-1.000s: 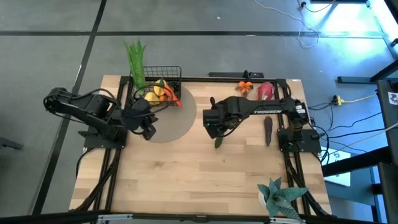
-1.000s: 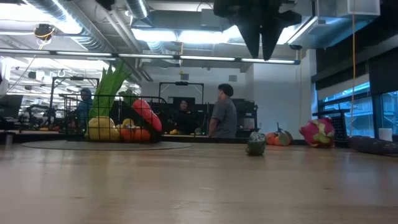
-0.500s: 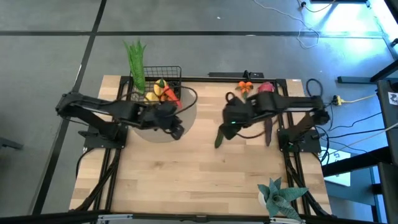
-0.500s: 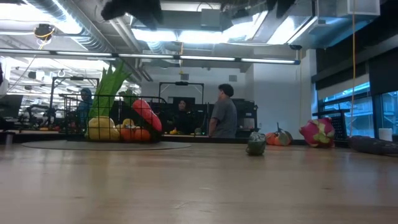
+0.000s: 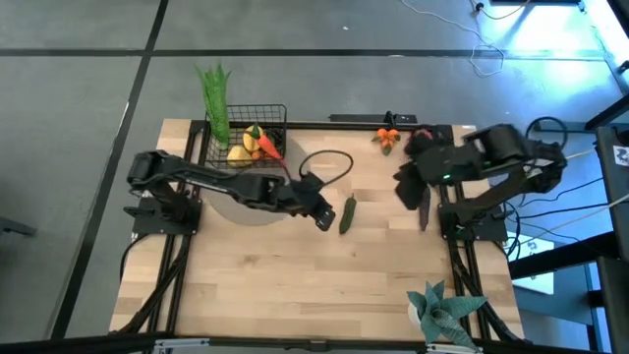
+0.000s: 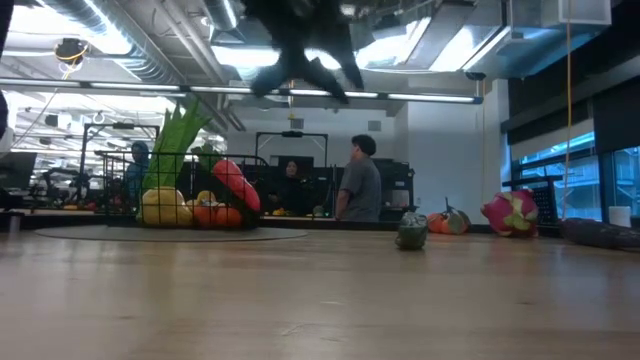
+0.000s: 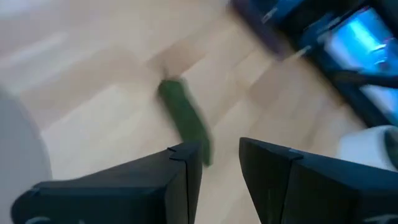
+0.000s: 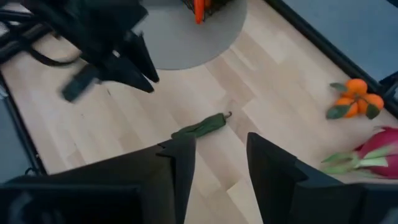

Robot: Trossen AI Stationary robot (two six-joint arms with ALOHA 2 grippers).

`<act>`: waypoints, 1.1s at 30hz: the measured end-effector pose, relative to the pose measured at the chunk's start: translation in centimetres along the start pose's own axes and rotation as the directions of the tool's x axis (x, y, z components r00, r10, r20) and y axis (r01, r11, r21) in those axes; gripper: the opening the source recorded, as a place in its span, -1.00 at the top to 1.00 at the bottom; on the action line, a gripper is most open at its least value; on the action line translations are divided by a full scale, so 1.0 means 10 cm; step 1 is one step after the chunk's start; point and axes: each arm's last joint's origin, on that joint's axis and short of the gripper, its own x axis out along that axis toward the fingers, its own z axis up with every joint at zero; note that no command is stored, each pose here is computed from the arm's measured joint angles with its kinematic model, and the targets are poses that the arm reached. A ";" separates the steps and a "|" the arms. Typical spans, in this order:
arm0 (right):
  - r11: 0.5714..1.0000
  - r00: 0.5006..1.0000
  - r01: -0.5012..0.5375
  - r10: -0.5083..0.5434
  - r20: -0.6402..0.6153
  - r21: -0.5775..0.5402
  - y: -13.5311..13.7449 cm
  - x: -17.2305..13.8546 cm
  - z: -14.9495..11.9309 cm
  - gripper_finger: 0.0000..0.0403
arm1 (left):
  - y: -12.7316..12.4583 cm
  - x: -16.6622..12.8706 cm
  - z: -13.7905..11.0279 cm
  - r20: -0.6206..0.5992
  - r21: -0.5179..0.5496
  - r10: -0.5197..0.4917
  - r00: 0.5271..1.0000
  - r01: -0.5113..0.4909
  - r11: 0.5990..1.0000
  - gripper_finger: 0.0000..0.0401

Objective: Build produce basket
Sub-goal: Put the green chili pepper into the wire basket

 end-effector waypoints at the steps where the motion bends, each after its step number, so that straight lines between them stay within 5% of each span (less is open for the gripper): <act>1: 1.000 1.000 -0.010 0.011 0.010 -0.008 -0.04 -0.05 -0.01 0.35 | 0.01 0.08 -0.04 -0.006 0.002 0.005 1.000 -0.005 1.000 0.53; 12: 0.996 0.996 -0.052 0.056 0.067 -0.070 -0.23 -0.28 -0.06 0.35 | 0.07 0.72 -0.48 -0.133 -0.050 -0.014 0.991 0.007 0.999 0.53; 20: 0.995 0.996 -0.044 0.051 0.072 -0.092 -0.23 -0.29 -0.06 0.35 | 0.11 0.96 -0.59 -0.094 -0.040 -0.017 0.995 0.014 0.999 0.53; 33: 0.995 0.997 -0.040 0.046 0.068 -0.094 -0.22 -0.27 -0.06 0.35 | 0.50 1.17 -0.02 0.143 -0.096 0.036 0.989 -0.022 0.995 0.53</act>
